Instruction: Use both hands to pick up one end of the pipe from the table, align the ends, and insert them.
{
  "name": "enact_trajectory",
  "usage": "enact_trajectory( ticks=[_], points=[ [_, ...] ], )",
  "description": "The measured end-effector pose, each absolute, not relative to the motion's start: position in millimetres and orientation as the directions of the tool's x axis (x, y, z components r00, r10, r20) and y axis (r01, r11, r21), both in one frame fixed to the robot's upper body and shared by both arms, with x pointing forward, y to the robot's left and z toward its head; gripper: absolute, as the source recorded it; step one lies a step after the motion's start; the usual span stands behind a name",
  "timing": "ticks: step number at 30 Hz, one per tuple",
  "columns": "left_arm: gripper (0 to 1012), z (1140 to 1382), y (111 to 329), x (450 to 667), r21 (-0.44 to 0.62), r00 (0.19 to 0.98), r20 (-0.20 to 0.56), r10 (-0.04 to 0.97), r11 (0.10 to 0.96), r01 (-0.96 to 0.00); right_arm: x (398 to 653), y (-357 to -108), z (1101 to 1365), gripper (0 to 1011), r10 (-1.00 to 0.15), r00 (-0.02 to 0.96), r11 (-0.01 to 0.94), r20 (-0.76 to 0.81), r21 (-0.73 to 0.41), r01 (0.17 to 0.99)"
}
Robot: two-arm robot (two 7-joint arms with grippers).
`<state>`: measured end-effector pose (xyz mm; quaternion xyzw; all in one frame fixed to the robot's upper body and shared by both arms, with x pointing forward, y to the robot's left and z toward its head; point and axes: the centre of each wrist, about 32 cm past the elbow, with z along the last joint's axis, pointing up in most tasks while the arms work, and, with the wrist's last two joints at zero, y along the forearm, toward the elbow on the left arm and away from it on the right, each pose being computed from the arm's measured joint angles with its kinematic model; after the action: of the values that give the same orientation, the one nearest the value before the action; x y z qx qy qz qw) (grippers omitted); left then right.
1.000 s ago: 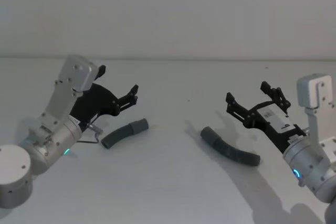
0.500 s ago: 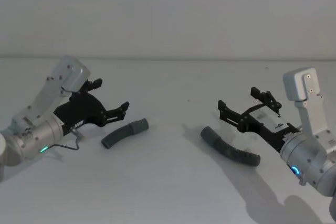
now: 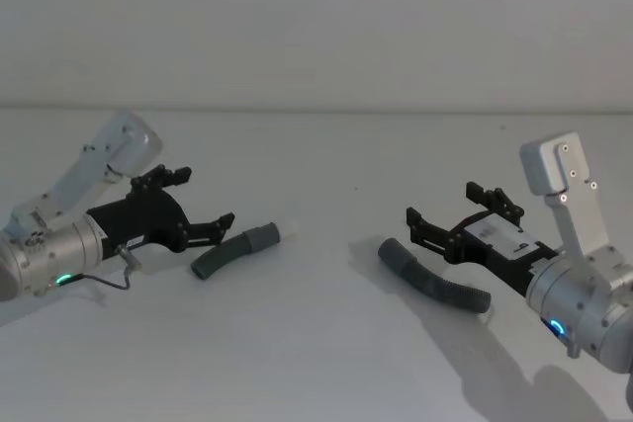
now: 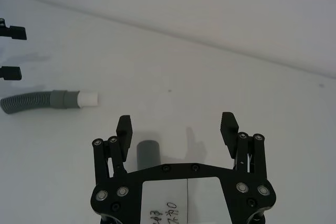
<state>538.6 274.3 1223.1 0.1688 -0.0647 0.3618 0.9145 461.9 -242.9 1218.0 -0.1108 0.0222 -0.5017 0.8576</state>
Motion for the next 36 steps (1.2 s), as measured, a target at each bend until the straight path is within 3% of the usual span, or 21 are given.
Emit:
enact_trajectory(
  ticks=[16, 36],
  points=[
    [1001, 1215, 267, 544, 0.333, 0.823, 0.213, 0.527, 0.753, -0.568, 456, -249, 1216, 1001, -0.853, 0.520, 0.486, 0.048, -0.291, 0.824],
    [1001, 1204, 260, 535, 0.376, 0.836, 0.243, 0.491, 0.747, -0.548, 458, -243, 1203, 1001, -0.817, 0.576, 0.533, 0.014, -0.360, 0.766]
  ],
)
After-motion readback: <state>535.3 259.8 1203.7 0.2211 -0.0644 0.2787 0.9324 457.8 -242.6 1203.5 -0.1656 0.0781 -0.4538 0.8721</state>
